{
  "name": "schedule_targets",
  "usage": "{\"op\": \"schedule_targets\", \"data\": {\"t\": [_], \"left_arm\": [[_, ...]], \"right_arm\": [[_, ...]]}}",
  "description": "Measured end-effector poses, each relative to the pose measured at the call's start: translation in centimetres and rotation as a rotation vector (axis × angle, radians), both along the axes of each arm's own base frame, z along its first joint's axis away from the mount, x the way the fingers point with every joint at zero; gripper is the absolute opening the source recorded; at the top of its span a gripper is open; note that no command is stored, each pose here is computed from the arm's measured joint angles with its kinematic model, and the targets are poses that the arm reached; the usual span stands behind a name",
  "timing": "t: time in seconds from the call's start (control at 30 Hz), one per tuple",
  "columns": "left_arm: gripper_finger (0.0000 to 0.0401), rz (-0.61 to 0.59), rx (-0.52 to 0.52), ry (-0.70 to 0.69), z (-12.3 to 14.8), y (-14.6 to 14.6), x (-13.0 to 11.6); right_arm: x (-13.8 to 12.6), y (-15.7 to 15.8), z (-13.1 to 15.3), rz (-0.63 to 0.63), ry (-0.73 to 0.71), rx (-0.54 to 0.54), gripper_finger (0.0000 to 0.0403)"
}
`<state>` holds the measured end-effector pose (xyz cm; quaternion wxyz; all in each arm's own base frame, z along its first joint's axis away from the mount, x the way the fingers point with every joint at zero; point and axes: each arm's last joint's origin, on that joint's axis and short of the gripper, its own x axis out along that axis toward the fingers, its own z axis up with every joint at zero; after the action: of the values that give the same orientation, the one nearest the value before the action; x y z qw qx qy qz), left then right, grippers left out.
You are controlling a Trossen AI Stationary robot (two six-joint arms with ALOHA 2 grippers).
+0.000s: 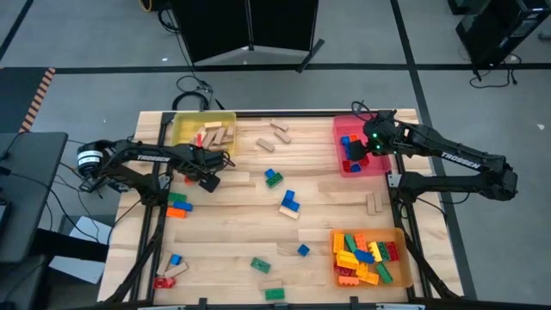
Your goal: Sort blocks by size
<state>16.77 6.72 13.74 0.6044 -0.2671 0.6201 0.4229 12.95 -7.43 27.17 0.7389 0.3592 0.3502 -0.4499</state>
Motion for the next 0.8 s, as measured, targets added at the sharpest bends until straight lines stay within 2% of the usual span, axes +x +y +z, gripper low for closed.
{"op": "schedule_targets", "data": {"t": [0.37, 0.53, 0.8], "left_arm": [[0.0174, 0.036, -0.063, -0.025, 0.0, -0.2, 0.1], [0.0166, 0.027, -0.095, -0.038, 0.8, -0.4, 0.8], [0.0165, 0.003, -0.08, -0.071, 2.7, -1.6, 2.4]], "right_arm": [[0.1, -0.1, 0.1, 0.0, -0.013, -0.006, 0.0294], [0.1, -0.1, 0.1, -0.001, -0.013, -0.006, 0.029], [-0.1, 0.2, 0.3, 0.017, -0.03, -0.019, 0.0293]]}}
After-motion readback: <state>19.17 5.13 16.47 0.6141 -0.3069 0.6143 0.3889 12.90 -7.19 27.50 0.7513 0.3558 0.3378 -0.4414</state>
